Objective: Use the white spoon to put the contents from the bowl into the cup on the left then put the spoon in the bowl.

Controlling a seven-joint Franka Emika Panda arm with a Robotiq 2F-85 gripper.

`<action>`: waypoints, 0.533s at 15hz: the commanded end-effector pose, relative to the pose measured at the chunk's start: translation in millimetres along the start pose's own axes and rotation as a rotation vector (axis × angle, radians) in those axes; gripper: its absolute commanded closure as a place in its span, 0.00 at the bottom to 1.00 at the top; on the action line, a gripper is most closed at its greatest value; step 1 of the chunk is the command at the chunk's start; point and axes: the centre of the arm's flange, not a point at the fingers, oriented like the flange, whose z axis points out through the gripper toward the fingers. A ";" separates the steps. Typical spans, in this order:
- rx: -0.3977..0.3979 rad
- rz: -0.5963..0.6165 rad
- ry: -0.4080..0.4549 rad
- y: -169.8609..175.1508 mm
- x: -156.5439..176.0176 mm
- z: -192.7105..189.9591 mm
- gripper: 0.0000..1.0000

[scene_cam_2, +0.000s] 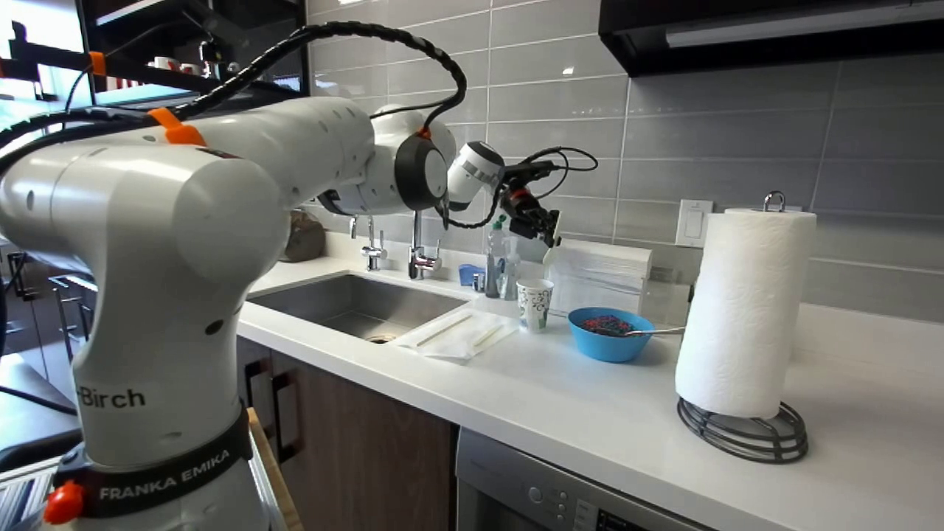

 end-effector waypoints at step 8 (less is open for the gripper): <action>0.242 0.319 0.338 30.9 -67.2 2.3 0.96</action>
